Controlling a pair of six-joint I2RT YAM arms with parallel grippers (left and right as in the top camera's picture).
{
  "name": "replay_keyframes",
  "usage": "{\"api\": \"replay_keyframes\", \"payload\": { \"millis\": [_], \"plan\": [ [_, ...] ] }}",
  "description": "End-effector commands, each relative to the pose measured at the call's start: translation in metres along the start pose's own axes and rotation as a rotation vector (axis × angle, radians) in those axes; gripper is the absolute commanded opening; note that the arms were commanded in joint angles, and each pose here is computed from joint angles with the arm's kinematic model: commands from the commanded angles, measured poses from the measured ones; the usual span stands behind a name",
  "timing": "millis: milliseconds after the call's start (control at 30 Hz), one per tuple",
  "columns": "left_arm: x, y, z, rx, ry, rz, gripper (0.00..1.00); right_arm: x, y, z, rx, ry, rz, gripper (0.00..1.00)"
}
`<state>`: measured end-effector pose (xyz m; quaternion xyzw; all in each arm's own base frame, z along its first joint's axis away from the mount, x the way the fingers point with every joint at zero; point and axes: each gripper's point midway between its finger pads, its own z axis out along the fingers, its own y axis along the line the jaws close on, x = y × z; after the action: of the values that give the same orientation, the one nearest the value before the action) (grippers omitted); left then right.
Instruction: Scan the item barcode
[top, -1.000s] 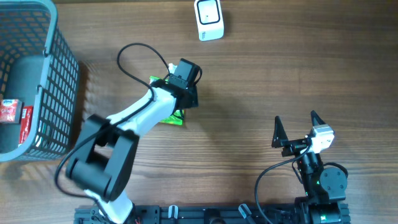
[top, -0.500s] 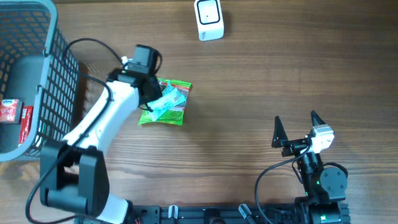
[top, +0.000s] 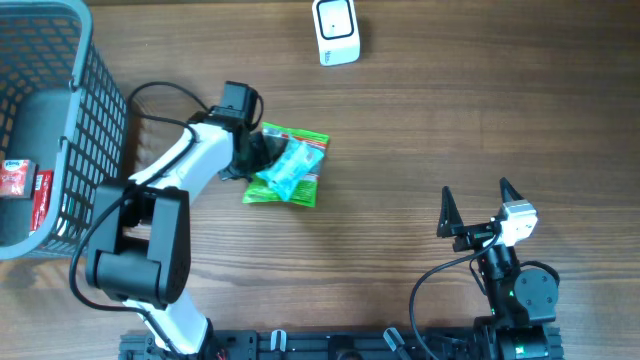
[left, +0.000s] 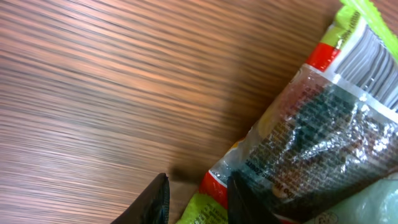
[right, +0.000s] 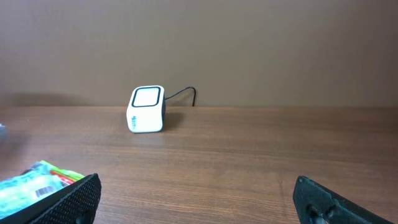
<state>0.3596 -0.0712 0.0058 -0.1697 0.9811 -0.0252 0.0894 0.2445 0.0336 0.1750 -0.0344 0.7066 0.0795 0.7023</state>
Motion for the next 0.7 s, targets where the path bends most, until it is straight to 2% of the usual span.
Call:
{"api": "replay_keyframes", "payload": {
  "millis": [0,200,267,300,367,433,467,567,667],
  "plan": [
    [0.032,-0.043,0.008,0.081,0.056,0.105,0.28,-0.001,0.003,0.000,-0.016,-0.006,0.014,1.00],
    [0.047,-0.071,0.004,0.107,0.046,0.188,0.29,-0.001,0.003,0.000,-0.017,-0.006,0.013,1.00],
    [0.033,-0.081,-0.014,0.140,0.000,0.186,0.35,-0.001,0.003,0.000,-0.016,-0.006,0.014,1.00],
    [0.019,-0.086,-0.033,0.167,-0.042,0.174,0.43,-0.001,0.003,0.000,-0.016,-0.006,0.014,1.00],
    [-0.006,-0.089,-0.069,0.197,-0.109,0.160,0.48,-0.001,0.003,0.000,-0.016,-0.006,0.014,1.00],
    [-0.040,-0.082,-0.123,0.201,-0.216,0.168,0.62,-0.001,0.003,0.000,-0.016,-0.006,0.014,1.00],
    [-0.067,-0.059,-0.174,0.149,-0.317,0.133,0.71,-0.001,0.003,0.000,-0.016,-0.006,0.014,1.00],
    [-0.100,-0.010,-0.254,0.054,-0.482,0.039,0.80,-0.001,0.003,0.000,-0.016,-0.006,0.013,1.00],
    [-0.124,0.069,-0.333,-0.066,-0.691,-0.151,0.95,-0.001,0.003,0.000,-0.016,-0.006,0.014,1.00]
  ]
}}
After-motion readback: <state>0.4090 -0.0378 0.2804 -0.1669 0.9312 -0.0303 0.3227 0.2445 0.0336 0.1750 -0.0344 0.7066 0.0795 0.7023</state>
